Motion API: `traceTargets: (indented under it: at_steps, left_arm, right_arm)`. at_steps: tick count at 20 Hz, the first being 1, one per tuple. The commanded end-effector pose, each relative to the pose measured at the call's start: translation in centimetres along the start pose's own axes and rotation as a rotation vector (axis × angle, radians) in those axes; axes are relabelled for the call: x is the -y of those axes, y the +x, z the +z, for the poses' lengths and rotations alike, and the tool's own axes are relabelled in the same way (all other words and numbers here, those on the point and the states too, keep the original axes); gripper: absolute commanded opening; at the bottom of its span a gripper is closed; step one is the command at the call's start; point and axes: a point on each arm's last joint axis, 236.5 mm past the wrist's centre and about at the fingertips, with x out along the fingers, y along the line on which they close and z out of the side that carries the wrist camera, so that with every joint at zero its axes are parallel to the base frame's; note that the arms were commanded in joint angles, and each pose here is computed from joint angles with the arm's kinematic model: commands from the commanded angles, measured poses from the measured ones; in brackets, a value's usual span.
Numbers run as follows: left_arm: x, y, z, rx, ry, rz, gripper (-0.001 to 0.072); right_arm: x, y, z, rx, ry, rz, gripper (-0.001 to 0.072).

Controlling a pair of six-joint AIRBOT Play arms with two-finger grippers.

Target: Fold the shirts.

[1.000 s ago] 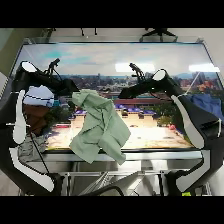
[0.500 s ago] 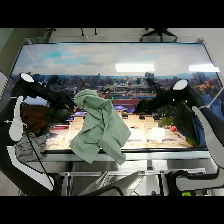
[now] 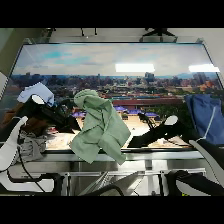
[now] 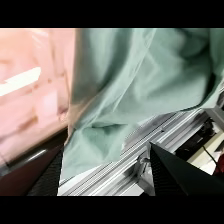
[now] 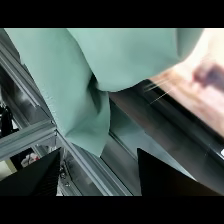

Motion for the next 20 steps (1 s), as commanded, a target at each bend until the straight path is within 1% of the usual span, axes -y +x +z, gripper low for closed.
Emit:
traceTargets:
  at_steps: [1,5,6,7,11,13,14,15,16,19,20]
  left_arm:
    - [-0.5,3.2,-2.3,0.016,0.006,0.053,0.0576]
    - [-0.4,6.2,-4.0,-0.036,0.031,0.084,0.0575]
    - [-0.3,6.6,-3.9,-0.034,0.041,0.093,0.0574]
    - [-0.2,6.8,-3.7,-0.029,0.051,0.101,0.0574]
    - [-0.1,7.0,-4.2,-0.056,0.072,0.120,0.0574]
    - [0.4,6.2,-4.8,-0.087,0.074,0.100,0.0574]
    - [0.7,5.2,-4.2,-0.063,0.080,0.097,0.0574]
    - [1.0,4.0,-3.3,-0.017,0.090,0.098,0.0574]
    - [1.2,2.3,-2.3,0.048,0.100,0.103,0.0574]
    - [0.6,-1.6,-1.1,0.196,0.083,0.120,0.0574]
    - [-0.6,-2.7,-1.4,0.215,0.068,0.156,0.0574]
  right_arm:
    - [-0.2,3.8,-1.3,-0.026,-0.076,-0.028,0.0541]
    - [0.0,5.4,-2.3,-0.075,-0.088,-0.034,0.0539]
    - [-0.3,5.5,-2.1,-0.069,-0.099,-0.021,0.0487]
    - [-0.8,5.5,-1.8,-0.052,-0.111,-0.002,0.0474]
    - [-2.1,5.5,-1.4,-0.032,-0.112,0.052,0.0476]
    - [-2.7,5.4,-2.1,-0.061,-0.134,0.078,0.0487]
    - [-2.8,5.4,-2.2,-0.066,-0.134,0.082,0.0520]
    - [-2.8,5.4,-2.2,-0.066,-0.134,0.082,0.0605]
    - [-2.8,5.4,-2.2,-0.064,-0.134,0.082,0.0649]
    - [-3.1,5.4,-2.1,-0.059,-0.126,0.097,0.0648]
    - [-3.1,5.4,-2.1,-0.059,-0.126,0.097,0.0648]
